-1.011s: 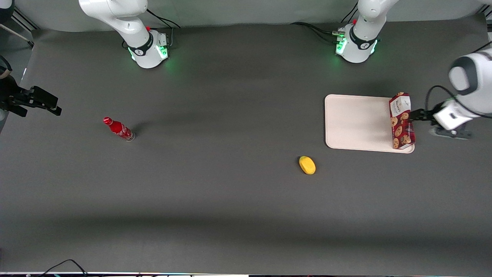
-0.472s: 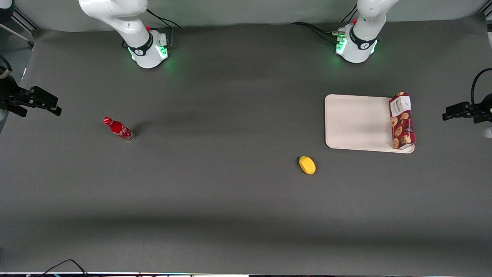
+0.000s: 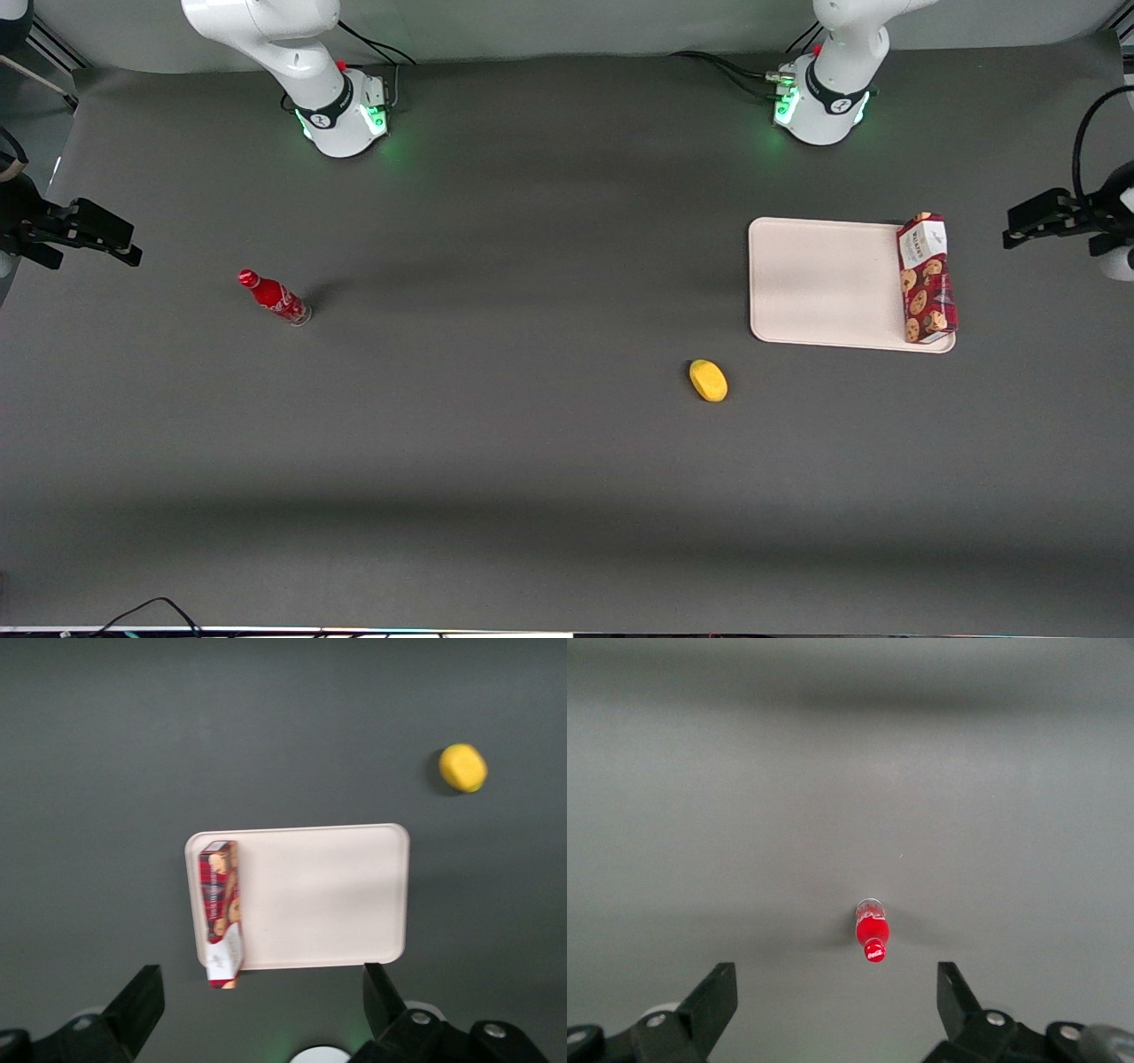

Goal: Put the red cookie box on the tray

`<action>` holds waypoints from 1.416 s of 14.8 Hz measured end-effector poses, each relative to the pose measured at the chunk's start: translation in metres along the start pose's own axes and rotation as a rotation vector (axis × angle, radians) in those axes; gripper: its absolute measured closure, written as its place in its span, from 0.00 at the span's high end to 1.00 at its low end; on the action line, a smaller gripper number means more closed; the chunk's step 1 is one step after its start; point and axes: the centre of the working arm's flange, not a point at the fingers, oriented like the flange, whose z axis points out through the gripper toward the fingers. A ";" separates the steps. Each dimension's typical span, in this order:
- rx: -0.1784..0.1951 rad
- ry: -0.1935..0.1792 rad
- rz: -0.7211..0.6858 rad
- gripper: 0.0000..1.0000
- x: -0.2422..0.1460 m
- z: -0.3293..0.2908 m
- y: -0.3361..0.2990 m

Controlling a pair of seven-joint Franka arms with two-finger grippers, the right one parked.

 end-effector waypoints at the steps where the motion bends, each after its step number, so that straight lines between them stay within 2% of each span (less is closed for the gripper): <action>1: -0.013 0.006 -0.008 1.00 0.001 -0.003 0.007; 12: -0.017 -0.038 0.000 1.00 0.004 0.019 0.024; 16: -0.019 -0.032 0.013 1.00 -0.018 0.015 0.032; 21: -0.014 -0.030 0.023 1.00 -0.022 0.013 0.043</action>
